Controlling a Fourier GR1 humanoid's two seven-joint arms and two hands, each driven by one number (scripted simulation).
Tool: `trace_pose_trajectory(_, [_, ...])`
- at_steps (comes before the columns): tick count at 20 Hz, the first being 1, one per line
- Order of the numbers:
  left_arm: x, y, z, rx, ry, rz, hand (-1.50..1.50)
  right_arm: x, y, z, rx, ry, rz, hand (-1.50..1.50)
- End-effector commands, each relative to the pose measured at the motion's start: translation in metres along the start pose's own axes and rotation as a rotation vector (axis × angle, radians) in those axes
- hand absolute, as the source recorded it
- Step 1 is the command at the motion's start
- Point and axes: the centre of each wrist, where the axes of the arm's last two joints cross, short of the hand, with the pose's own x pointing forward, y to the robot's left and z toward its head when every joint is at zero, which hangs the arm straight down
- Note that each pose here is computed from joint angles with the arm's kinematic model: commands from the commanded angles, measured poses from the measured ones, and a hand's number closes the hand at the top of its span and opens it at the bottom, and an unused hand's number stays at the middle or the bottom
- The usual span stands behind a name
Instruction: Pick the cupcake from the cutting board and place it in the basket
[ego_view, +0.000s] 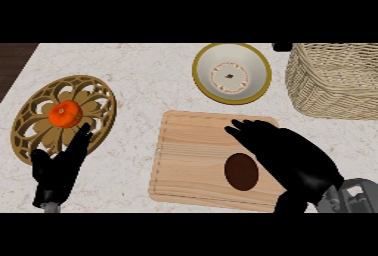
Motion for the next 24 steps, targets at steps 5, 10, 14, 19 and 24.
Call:
trace_pose_trajectory(5, [-0.04,-0.01,0.009,-0.001,0.241,0.005,0.0,-0.001,0.027,-0.022,-0.031,-0.011,-0.024,-1.5])
trace_pose_trajectory(10, [-0.033,-0.001,0.012,0.007,0.227,-0.003,0.0,-0.009,0.044,-0.038,-0.023,0.003,0.001,-1.5])
trace_pose_trajectory(14, [-0.046,-0.001,0.013,0.014,0.242,0.001,0.0,-0.006,0.055,-0.033,0.028,0.026,0.037,-1.5])
trace_pose_trajectory(19, [-0.047,-0.008,0.011,0.006,0.24,-0.004,0.0,-0.008,0.072,-0.041,0.063,0.069,0.062,-1.5])
trace_pose_trajectory(24, [-0.046,-0.005,0.012,0.011,0.227,-0.009,0.0,-0.021,0.066,-0.055,0.069,0.061,0.05,-1.5])
